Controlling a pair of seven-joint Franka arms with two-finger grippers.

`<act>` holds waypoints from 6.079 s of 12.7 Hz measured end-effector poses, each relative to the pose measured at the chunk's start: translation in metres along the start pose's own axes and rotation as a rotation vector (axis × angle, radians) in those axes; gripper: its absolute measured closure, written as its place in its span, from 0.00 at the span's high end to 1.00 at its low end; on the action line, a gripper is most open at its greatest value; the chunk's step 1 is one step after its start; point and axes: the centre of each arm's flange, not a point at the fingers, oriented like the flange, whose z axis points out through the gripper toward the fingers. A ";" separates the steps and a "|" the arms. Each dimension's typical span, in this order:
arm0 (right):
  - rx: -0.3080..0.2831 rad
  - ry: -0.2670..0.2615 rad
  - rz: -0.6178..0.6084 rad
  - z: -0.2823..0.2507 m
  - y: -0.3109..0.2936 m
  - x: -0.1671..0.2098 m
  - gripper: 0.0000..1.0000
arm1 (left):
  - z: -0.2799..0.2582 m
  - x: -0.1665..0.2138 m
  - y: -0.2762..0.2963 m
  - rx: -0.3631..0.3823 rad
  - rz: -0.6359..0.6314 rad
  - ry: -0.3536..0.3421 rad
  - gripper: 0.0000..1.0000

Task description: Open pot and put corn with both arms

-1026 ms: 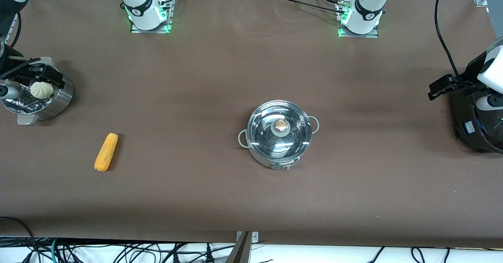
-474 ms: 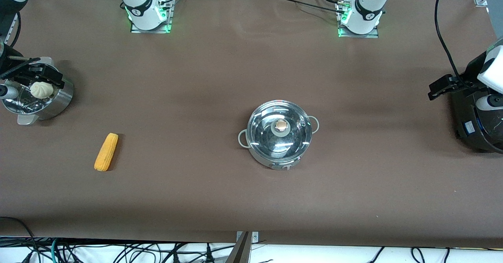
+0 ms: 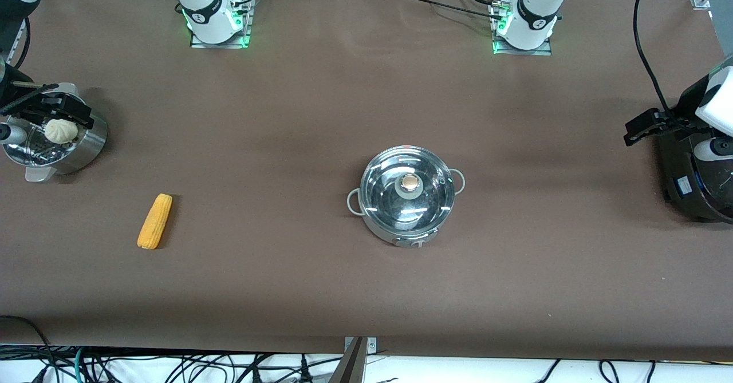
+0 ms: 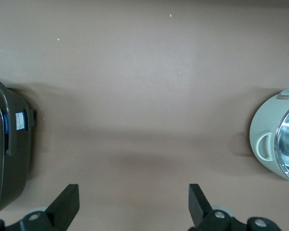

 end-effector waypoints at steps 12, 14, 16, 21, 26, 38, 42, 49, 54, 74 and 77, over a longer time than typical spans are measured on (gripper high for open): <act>0.000 0.002 0.000 -0.001 0.000 0.000 1.00 | 0.000 0.000 0.000 0.000 0.000 0.000 1.00; 0.000 0.002 0.000 -0.001 0.000 0.000 1.00 | 0.000 0.000 0.000 0.000 0.000 0.000 1.00; 0.000 0.002 0.000 -0.001 0.000 0.000 1.00 | 0.000 0.000 0.000 0.000 0.000 0.000 1.00; 0.000 0.005 -0.002 -0.002 -0.001 0.000 1.00 | 0.002 0.000 0.004 0.000 0.009 -0.003 1.00; 0.002 -0.005 -0.011 0.031 -0.006 0.022 1.00 | 0.041 0.007 0.012 0.015 0.030 -0.107 1.00; 0.023 0.091 -0.022 0.265 -0.017 0.129 1.00 | 0.107 -0.005 0.257 -0.099 -0.075 -0.215 1.00; 0.030 0.129 -0.015 0.314 -0.016 0.144 1.00 | 0.154 -0.008 0.336 -0.123 -0.134 -0.171 1.00; 0.039 0.185 -0.006 0.364 -0.016 0.153 1.00 | 0.217 -0.012 0.385 -0.139 -0.134 -0.151 0.99; 0.042 0.204 -0.005 0.380 -0.017 0.154 1.00 | 0.236 -0.016 0.400 -0.141 -0.156 -0.145 0.97; 0.233 0.028 -0.027 0.172 -0.133 0.143 0.37 | 0.231 -0.014 0.401 -0.121 -0.150 -0.142 0.51; 0.246 0.021 -0.006 0.145 -0.199 0.123 0.37 | 0.175 -0.005 0.380 -0.091 -0.158 -0.170 0.51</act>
